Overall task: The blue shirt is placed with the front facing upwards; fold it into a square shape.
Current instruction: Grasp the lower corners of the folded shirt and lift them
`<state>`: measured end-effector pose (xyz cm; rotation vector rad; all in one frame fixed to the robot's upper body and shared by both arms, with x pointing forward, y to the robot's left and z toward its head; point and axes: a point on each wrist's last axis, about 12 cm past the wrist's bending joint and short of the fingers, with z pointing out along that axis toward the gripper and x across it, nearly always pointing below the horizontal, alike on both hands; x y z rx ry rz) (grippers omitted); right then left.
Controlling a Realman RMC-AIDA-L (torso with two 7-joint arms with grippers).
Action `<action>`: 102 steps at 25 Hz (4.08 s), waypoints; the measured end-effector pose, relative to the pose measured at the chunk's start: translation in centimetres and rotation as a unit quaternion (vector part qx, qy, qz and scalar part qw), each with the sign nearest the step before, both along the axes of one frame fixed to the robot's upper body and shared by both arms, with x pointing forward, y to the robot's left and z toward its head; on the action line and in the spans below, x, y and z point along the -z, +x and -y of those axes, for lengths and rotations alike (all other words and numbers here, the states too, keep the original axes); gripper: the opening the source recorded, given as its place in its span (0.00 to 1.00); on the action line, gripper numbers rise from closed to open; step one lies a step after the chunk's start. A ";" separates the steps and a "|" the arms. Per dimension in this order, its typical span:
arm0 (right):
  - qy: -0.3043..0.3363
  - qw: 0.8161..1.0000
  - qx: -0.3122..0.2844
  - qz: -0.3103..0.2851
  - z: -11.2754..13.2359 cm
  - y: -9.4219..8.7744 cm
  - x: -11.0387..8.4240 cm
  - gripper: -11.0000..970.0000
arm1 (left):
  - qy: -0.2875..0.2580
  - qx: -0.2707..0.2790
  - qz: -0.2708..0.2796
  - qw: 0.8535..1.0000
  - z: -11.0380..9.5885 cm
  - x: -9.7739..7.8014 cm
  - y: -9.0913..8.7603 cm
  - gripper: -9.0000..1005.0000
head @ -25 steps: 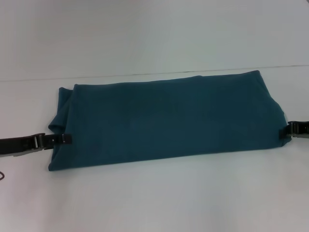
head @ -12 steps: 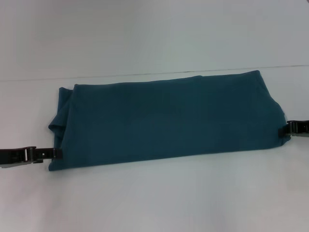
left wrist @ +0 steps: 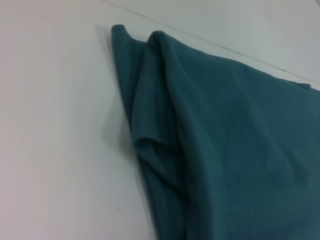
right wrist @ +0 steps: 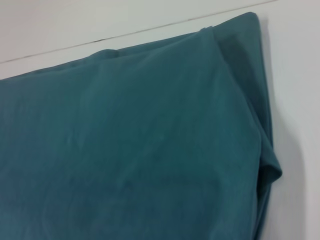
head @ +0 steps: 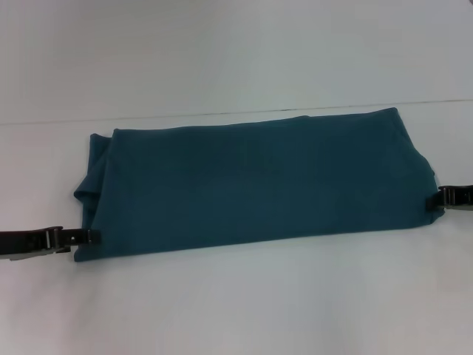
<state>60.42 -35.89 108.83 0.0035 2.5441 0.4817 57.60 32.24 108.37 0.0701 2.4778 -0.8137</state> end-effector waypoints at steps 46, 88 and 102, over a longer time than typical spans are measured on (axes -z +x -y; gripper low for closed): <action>-0.002 1.000 0.000 -0.003 0.4 -0.3 0.2 0.03 | 0.021 0.004 -0.009 1.000 1.8 1.8 0.4 0.14; 0.044 0.998 -0.050 -0.008 1.2 -7.1 0.5 0.04 | -0.052 0.058 0.018 0.997 -0.9 1.4 -5.0 0.03; 0.049 0.997 -0.067 0.001 0.9 -6.1 -0.7 0.29 | -0.050 0.052 0.019 0.997 -1.3 0.6 -4.6 0.30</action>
